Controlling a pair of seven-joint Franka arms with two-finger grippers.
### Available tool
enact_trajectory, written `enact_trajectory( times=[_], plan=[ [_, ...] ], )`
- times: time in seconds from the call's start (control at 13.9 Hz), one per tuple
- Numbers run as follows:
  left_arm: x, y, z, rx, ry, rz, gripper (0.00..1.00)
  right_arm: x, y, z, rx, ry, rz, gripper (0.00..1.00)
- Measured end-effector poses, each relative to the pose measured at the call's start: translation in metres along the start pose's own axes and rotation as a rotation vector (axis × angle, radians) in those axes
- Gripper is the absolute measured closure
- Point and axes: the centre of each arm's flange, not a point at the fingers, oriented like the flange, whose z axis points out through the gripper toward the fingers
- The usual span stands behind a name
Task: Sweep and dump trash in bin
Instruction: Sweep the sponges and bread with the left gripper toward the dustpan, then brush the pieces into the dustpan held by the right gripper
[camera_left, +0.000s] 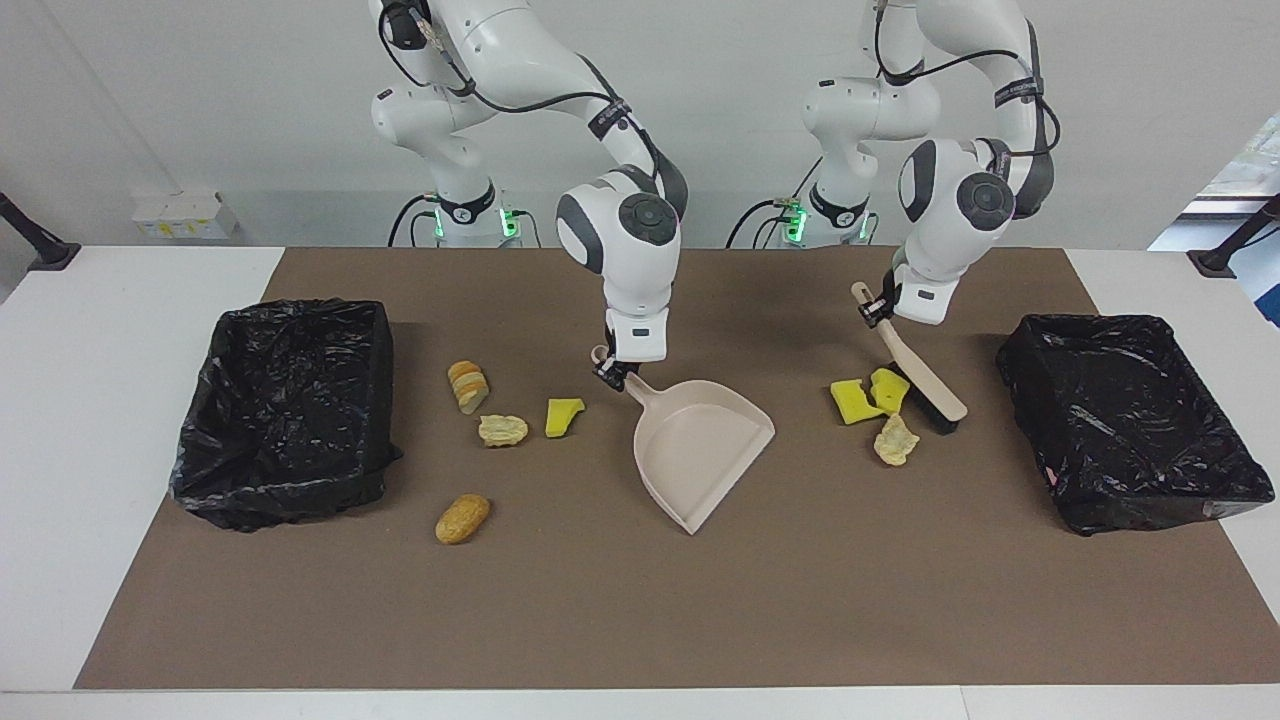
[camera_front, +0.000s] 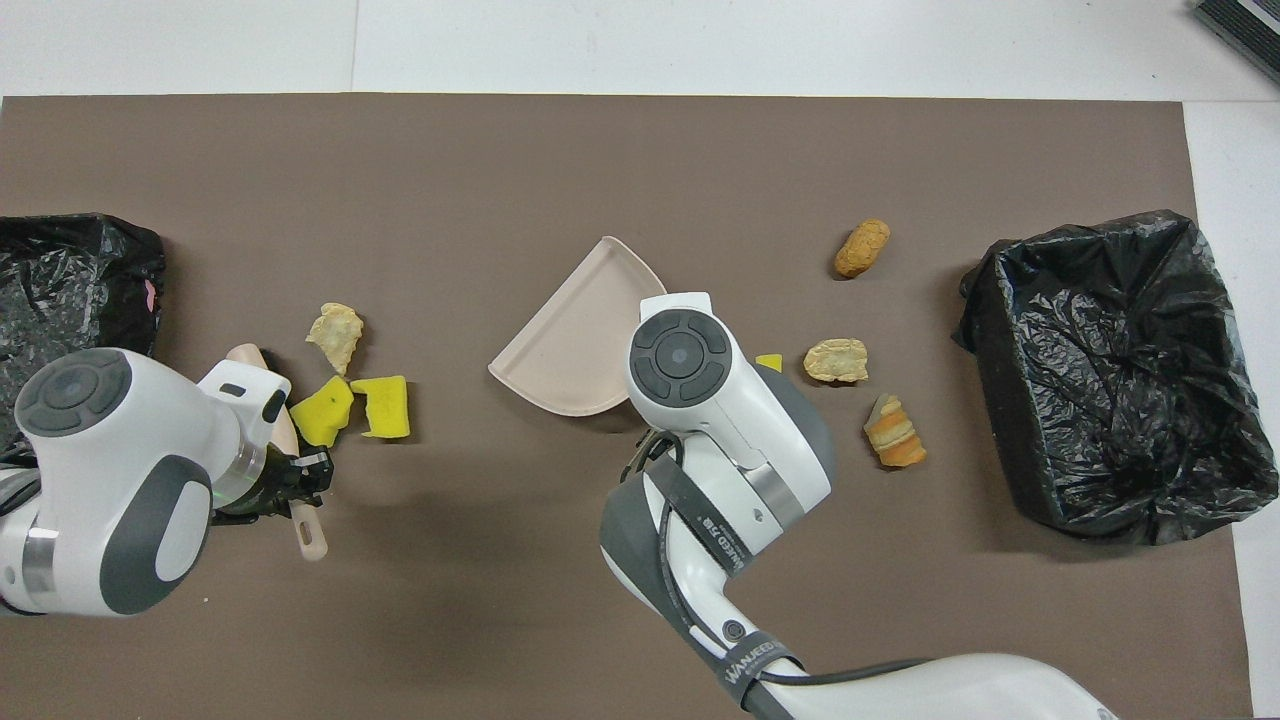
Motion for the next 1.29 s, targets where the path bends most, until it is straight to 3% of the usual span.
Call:
enact_trajectory(
  times=[0.29,0.5,0.86,1.29],
  plan=[
    [0.001,0.020,-0.001,0.005,0.006,0.197,0.73,-0.007,0.002,-0.022,-0.006,0.013,-0.058,0.68],
    [0.000,0.022,-0.001,0.007,0.005,0.349,0.73,-0.008,0.005,-0.025,-0.013,0.022,-0.237,0.68],
    [-0.005,0.028,0.000,0.012,0.005,0.421,0.73,-0.006,0.008,-0.013,-0.079,-0.027,-0.509,0.68],
    [-0.010,0.036,0.001,0.012,0.004,0.479,0.73,0.007,-0.011,-0.008,-0.119,-0.022,-0.606,0.68]
  ],
)
